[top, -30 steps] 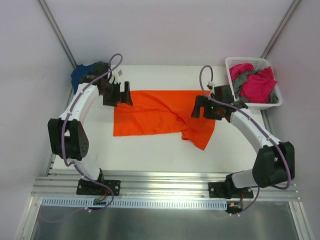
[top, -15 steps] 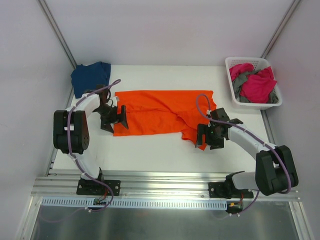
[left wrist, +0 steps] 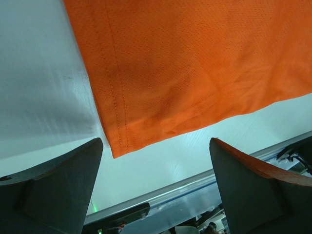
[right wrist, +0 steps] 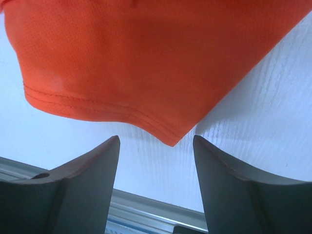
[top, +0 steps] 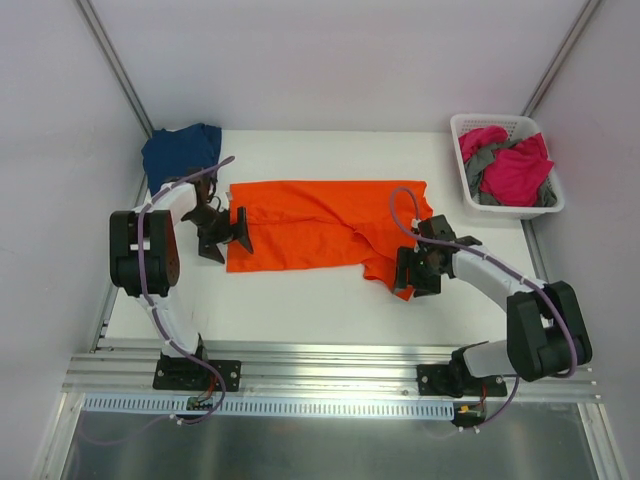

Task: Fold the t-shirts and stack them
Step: Fold the tshirt

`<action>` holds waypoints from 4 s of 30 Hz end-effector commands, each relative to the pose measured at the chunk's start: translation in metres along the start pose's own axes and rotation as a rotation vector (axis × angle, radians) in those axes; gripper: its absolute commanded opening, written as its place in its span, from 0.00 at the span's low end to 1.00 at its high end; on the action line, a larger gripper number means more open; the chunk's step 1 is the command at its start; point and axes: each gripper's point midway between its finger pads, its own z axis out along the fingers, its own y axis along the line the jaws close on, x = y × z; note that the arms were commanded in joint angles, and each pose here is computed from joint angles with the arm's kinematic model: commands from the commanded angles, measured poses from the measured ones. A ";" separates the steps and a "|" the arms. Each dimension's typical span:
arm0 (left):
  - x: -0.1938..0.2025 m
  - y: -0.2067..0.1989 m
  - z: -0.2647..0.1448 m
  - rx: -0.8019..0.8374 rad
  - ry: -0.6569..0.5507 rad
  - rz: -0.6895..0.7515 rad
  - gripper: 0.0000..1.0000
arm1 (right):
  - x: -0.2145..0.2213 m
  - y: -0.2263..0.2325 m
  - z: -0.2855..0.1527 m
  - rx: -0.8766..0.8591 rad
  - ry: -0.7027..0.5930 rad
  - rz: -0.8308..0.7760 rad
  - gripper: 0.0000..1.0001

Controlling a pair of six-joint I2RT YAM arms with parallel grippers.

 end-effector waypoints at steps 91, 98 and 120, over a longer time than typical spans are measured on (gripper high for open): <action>-0.040 -0.003 -0.050 0.031 -0.142 -0.019 0.00 | -0.102 0.007 -0.046 -0.060 -0.288 0.008 0.00; -0.061 -0.009 -0.061 0.038 -0.193 0.028 0.00 | -0.130 0.001 -0.060 -0.070 -0.352 0.046 0.01; -0.125 -0.010 -0.063 0.012 -0.271 0.101 0.00 | -0.214 0.010 -0.077 -0.102 -0.494 0.026 0.01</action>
